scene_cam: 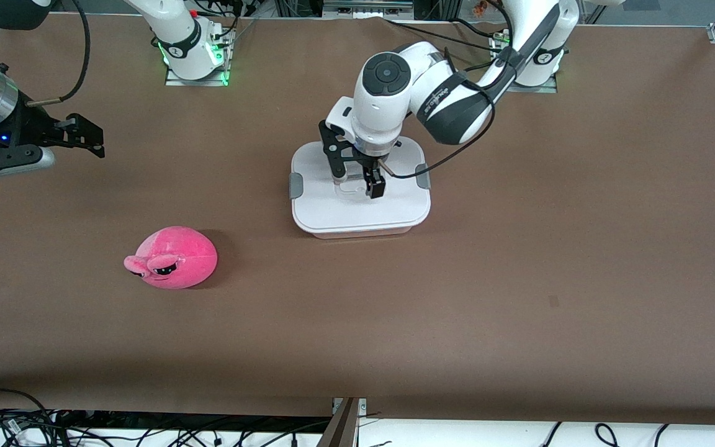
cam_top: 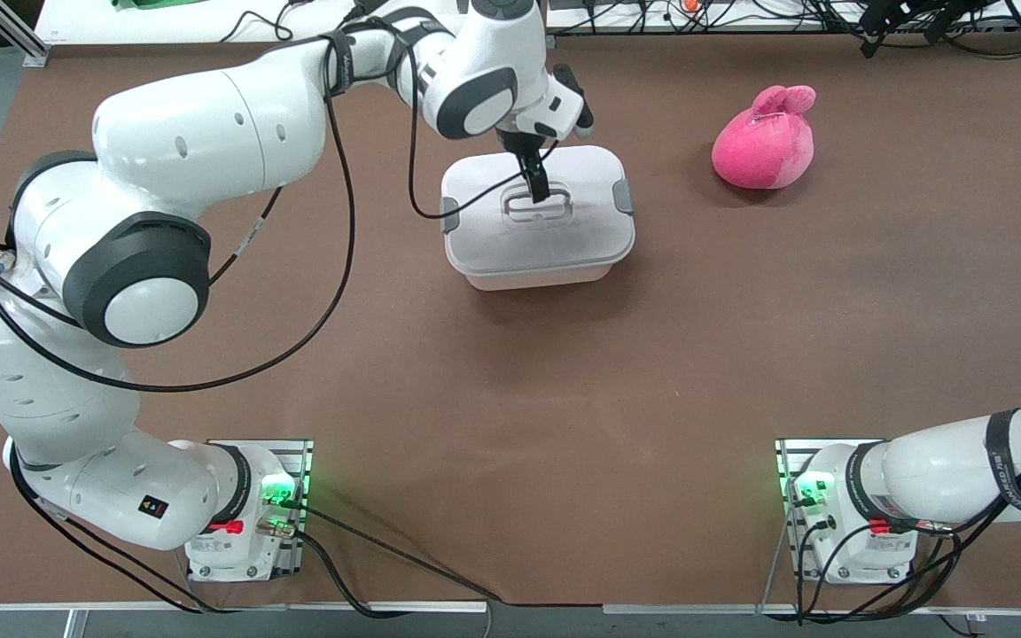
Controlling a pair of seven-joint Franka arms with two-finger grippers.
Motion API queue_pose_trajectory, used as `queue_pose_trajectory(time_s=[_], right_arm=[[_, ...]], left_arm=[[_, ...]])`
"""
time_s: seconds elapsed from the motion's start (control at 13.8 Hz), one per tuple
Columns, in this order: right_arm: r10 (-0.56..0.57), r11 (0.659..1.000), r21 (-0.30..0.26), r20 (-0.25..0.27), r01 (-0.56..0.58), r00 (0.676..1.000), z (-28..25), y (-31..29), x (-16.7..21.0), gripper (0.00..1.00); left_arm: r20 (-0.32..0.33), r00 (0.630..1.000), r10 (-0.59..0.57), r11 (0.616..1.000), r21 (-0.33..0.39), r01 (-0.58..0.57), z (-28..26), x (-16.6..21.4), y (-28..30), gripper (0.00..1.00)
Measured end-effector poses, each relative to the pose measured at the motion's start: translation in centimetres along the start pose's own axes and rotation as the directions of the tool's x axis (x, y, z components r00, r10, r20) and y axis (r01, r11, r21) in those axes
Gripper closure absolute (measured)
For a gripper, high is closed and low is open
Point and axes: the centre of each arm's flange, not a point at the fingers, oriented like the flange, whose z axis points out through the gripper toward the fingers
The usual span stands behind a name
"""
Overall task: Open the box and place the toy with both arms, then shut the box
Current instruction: 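Reach the left gripper to the box lid handle and grasp it, then lift the lid off with the left gripper while the right gripper reaches the toy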
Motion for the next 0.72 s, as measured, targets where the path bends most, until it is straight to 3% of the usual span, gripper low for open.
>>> queue_pose_trajectory(time_s=[0.14,0.65,0.72], right_arm=[[-0.018,1.0,0.0,0.002,0.018,1.0,0.0,0.0,0.0,0.0],[-0.021,1.0,0.002,0.013,0.021,1.0,0.4,0.1,0.0,0.0],[-0.02,1.0,0.003,0.019,0.02,1.0,0.6,0.1,0.2,0.0]], left_arm=[[0.002,1.0,0.013,1.0,-0.006,-0.013,1.8,-0.3,1.0,0.0],[0.006,0.999,0.032,0.999,0.004,-0.032,1.1,-0.6,0.7,0.71],[0.005,0.999,0.032,0.999,0.007,-0.032,0.8,-0.6,0.7,0.85]])
